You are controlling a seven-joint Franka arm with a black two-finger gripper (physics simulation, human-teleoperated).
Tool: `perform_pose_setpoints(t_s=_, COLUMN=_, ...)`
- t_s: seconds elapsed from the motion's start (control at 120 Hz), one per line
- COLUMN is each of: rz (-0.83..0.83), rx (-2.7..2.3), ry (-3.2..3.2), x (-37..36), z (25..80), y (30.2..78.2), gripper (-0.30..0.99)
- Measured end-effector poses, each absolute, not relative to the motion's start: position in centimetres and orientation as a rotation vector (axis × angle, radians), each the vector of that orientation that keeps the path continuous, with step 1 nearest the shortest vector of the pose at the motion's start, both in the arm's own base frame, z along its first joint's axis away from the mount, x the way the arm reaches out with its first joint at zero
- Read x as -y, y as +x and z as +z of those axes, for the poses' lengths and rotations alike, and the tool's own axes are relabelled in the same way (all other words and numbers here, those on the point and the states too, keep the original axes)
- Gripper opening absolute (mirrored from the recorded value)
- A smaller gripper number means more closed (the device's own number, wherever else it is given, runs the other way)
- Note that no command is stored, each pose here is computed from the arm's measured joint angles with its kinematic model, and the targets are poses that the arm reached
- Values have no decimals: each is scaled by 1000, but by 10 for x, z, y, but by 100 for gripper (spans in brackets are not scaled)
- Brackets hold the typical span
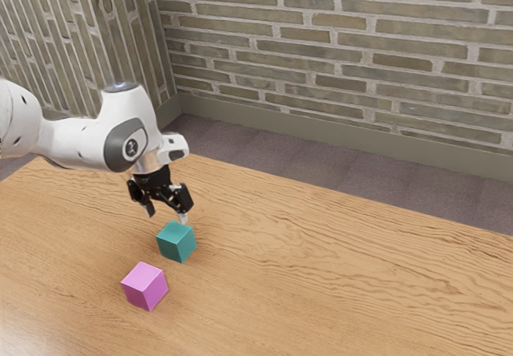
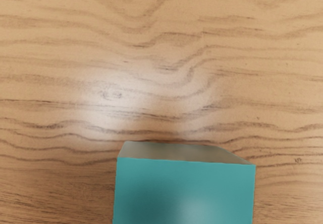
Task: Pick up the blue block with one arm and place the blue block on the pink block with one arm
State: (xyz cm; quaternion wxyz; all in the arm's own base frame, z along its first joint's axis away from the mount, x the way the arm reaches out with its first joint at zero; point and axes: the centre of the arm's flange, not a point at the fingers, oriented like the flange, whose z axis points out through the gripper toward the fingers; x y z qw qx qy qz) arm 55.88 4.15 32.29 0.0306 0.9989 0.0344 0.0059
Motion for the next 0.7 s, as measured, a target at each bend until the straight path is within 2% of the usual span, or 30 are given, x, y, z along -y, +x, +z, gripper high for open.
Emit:
perform_pose_setpoints(t_s=0.267, rz=8, rx=-108, ry=3071, x=-35, z=299, y=552, gripper=69)
perform_pose_setpoints(t_s=0.7, rz=21, rx=-79, ry=3072, x=-25, z=289, y=555, gripper=69)
